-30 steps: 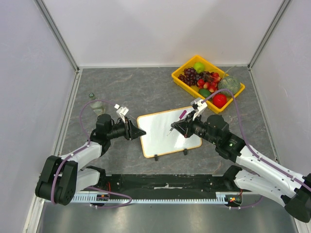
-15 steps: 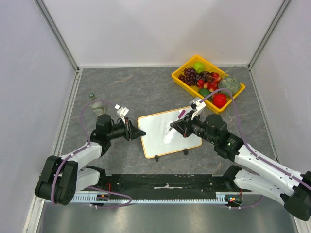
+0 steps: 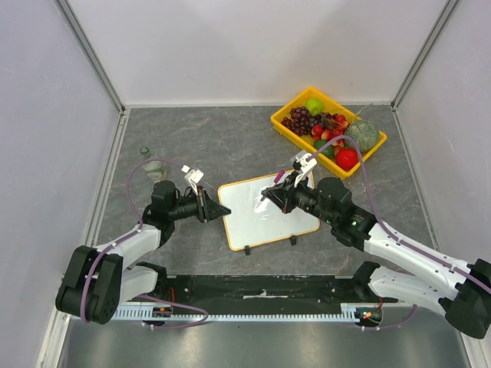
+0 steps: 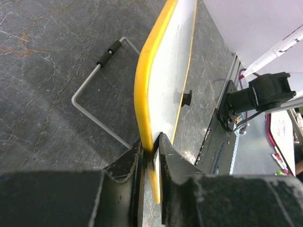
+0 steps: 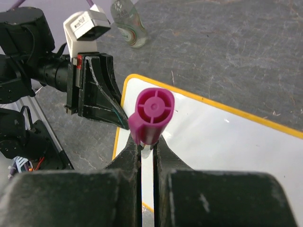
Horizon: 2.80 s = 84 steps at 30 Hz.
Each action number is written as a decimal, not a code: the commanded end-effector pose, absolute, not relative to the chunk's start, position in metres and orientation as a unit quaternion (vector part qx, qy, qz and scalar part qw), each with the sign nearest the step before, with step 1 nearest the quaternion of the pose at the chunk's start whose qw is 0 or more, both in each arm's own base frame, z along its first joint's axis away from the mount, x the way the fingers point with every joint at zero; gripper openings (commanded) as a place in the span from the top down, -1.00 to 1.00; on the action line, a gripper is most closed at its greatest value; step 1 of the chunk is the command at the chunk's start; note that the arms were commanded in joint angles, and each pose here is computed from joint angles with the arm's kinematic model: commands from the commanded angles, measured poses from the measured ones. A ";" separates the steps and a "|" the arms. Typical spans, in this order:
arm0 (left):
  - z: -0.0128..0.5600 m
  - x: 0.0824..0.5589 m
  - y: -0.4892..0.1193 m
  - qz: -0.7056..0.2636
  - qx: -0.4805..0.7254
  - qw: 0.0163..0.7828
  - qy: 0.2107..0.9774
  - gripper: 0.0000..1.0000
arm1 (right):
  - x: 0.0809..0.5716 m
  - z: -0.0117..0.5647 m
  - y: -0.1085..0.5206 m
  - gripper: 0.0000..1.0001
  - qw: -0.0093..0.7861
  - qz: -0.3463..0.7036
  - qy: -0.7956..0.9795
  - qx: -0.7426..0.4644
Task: Write a sentence on the whiteboard
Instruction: Hold the whiteboard on the whiteboard stand, then write on the whiteboard at the whiteboard stand.
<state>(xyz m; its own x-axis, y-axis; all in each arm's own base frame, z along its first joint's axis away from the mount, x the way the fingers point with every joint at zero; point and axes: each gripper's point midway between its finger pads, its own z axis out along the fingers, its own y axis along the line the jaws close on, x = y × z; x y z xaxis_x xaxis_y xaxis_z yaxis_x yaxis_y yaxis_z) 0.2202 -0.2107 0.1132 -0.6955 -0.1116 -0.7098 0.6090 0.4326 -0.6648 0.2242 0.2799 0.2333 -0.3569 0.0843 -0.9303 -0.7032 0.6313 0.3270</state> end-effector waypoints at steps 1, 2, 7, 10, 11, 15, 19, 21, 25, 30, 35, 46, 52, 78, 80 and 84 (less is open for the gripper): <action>0.117 0.222 -0.211 -0.508 0.172 0.368 0.760 0.96 | 0.238 0.277 0.290 1.00 0.585 0.376 0.688 -0.208; 0.118 0.222 -0.211 -0.508 0.172 0.369 0.759 0.96 | 0.241 0.277 0.291 1.00 0.587 0.373 0.688 -0.206; 0.118 0.222 -0.211 -0.508 0.172 0.369 0.759 0.96 | 0.253 0.282 0.293 1.00 0.611 0.351 0.683 -0.190; 0.117 0.222 -0.211 -0.508 0.171 0.368 0.760 0.96 | 0.259 0.283 0.290 1.00 0.626 0.340 0.680 -0.174; 0.117 0.223 -0.211 -0.507 0.171 0.369 0.760 0.96 | 0.261 0.285 0.289 1.00 0.632 0.337 0.677 -0.169; 0.116 0.222 -0.212 -0.509 0.171 0.365 0.761 0.96 | 0.267 0.283 0.288 1.00 0.644 0.327 0.673 -0.159; 0.116 0.224 -0.212 -0.509 0.170 0.366 0.761 0.96 | 0.273 0.281 0.291 1.00 0.649 0.321 0.672 -0.155; 0.116 0.223 -0.212 -0.509 0.170 0.364 0.761 0.96 | 0.275 0.279 0.294 1.00 0.649 0.318 0.673 -0.159; 0.115 0.223 -0.212 -0.510 0.169 0.362 0.762 0.96 | 0.280 0.275 0.299 1.00 0.649 0.317 0.673 -0.157; 0.115 0.224 -0.212 -0.509 0.169 0.362 0.762 0.96 | 0.283 0.269 0.302 1.00 0.648 0.318 0.675 -0.157; 0.115 0.223 -0.212 -0.510 0.170 0.362 0.762 0.96 | 0.285 0.263 0.302 1.00 0.650 0.315 0.676 -0.150; 0.114 0.224 -0.212 -0.511 0.169 0.359 0.763 0.96 | 0.288 0.244 0.303 1.00 0.641 0.304 0.689 -0.151; 0.115 0.223 -0.213 -0.512 0.170 0.358 0.762 0.96 | 0.288 0.226 0.300 1.00 0.631 0.294 0.702 -0.153; 0.114 0.223 -0.213 -0.512 0.170 0.357 0.763 0.96 | 0.270 0.204 0.291 1.00 0.606 0.304 0.716 -0.164; 0.114 0.223 -0.212 -0.511 0.169 0.357 0.763 0.96 | 0.268 0.202 0.293 1.00 0.603 0.309 0.717 -0.165; 0.114 0.224 -0.212 -0.511 0.168 0.358 0.764 0.96 | 0.266 0.199 0.299 1.00 0.596 0.319 0.718 -0.167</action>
<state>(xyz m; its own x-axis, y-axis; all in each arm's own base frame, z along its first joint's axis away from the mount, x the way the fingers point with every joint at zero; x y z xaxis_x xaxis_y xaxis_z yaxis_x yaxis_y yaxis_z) 0.2198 -0.2115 0.1080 -0.7210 -0.1140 -0.6835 0.5840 0.4308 -0.6880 0.2696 0.2951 0.2024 -0.2199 0.1325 -0.9665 -0.6115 0.7532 0.2424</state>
